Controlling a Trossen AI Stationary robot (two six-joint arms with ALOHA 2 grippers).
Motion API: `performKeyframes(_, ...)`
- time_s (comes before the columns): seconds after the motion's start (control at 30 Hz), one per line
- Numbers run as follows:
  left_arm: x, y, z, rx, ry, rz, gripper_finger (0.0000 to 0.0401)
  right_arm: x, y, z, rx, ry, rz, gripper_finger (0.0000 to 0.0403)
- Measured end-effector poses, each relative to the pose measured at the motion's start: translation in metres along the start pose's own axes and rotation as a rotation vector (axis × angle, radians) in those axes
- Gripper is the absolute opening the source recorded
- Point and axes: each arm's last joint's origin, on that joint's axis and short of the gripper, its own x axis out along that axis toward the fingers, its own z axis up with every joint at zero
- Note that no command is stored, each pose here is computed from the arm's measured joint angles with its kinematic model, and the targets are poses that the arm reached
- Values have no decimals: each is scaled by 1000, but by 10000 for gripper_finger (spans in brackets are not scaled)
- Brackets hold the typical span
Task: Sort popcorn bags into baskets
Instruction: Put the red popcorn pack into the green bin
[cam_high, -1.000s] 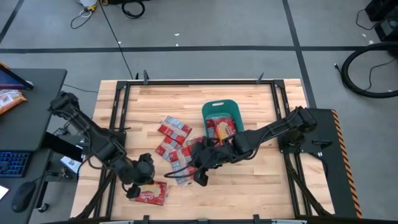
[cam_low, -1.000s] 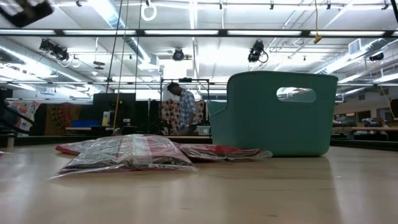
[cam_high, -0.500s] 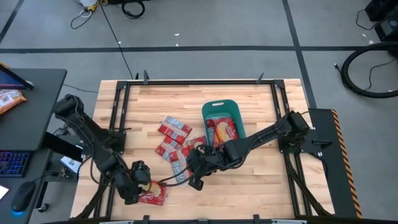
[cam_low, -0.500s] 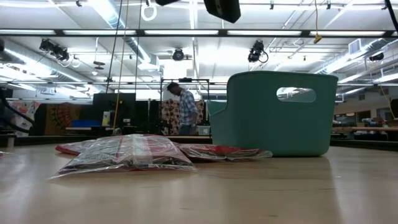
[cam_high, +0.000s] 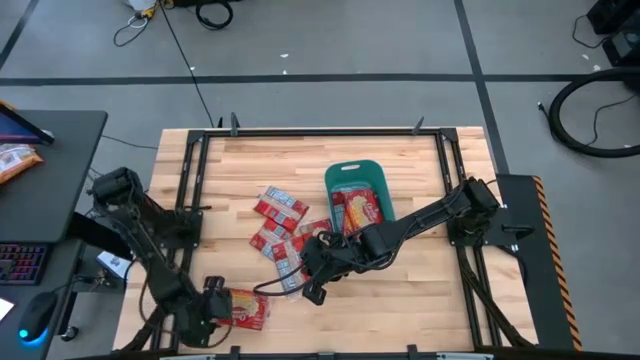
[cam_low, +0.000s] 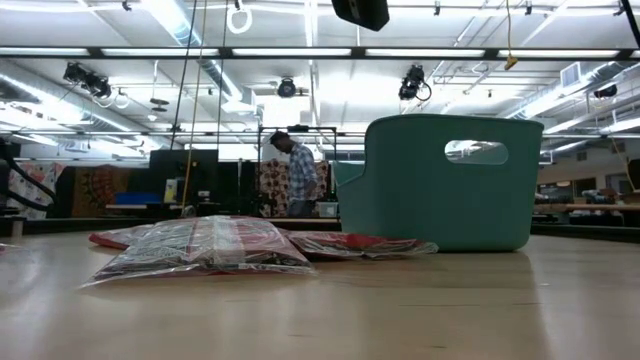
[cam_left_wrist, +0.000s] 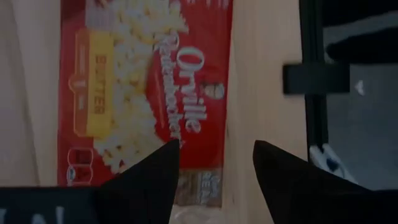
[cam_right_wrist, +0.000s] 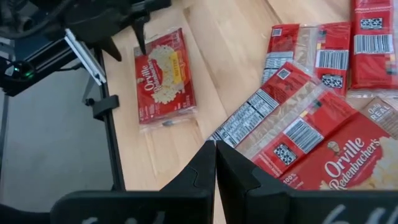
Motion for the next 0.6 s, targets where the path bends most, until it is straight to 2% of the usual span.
performKeyframes(0.17, 1, -19, -2, 89, -11, 117, 206, 0, 1, 0, 13, -5, 9, 18)
performKeyframes(0.27, 6, -20, -6, 126, 34, 212, 206, 0, 2, 1, 16, -11, 14, 18)
performKeyframes(0.6, 14, -31, -11, 129, 39, 231, 204, 0, 3, 2, 19, -10, 37, 18)
